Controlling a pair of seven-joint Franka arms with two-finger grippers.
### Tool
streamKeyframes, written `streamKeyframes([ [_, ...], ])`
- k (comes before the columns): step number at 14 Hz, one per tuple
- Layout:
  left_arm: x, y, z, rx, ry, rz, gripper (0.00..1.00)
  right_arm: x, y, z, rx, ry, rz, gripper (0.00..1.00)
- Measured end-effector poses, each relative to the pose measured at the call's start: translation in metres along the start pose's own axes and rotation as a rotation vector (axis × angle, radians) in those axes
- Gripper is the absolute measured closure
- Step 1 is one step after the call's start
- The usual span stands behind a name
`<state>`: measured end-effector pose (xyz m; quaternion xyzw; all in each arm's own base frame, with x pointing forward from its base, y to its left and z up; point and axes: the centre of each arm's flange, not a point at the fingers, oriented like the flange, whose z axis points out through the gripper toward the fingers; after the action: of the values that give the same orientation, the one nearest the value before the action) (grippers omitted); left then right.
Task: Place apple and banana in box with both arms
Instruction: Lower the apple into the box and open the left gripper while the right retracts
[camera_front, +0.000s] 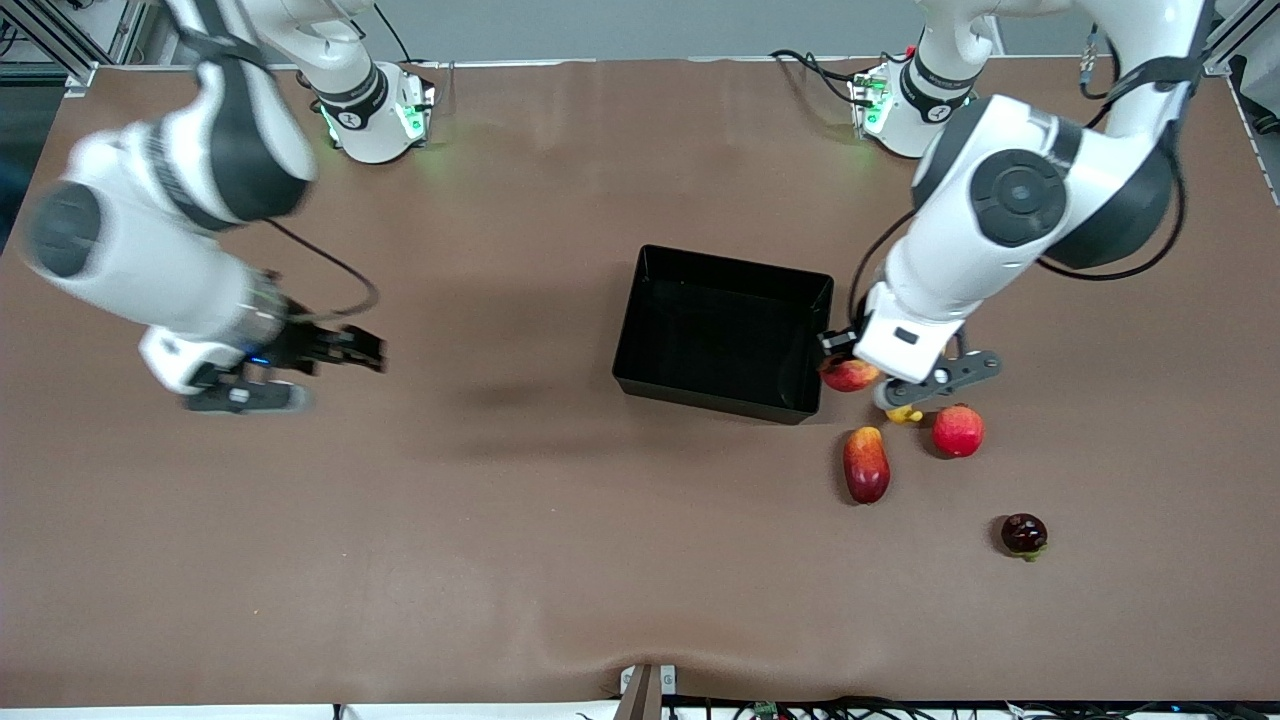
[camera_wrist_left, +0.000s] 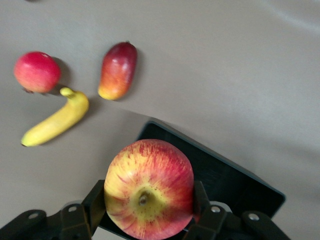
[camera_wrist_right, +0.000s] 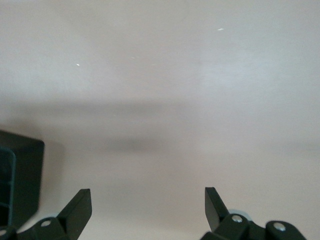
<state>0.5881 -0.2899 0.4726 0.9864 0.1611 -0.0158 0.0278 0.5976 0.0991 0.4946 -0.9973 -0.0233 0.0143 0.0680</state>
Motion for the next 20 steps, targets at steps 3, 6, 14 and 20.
streamKeyframes([
  [3, -0.009, 0.021, 0.027, 0.019, -0.036, -0.050, 0.28, -0.027, 0.036, -0.052, -0.003, -0.009, -0.066, 0.00],
  [6, -0.024, 0.033, 0.083, 0.121, -0.064, -0.062, 0.28, -0.056, 0.030, -0.099, -0.070, -0.064, -0.099, 0.00],
  [14, -0.070, 0.028, 0.194, 0.176, -0.112, -0.049, 0.28, -0.068, 0.051, -0.150, -0.088, -0.064, -0.057, 0.00],
  [20, -0.097, 0.024, 0.240, 0.129, -0.102, -0.017, 0.28, -0.068, 0.065, -0.152, -0.088, -0.062, -0.031, 0.00],
])
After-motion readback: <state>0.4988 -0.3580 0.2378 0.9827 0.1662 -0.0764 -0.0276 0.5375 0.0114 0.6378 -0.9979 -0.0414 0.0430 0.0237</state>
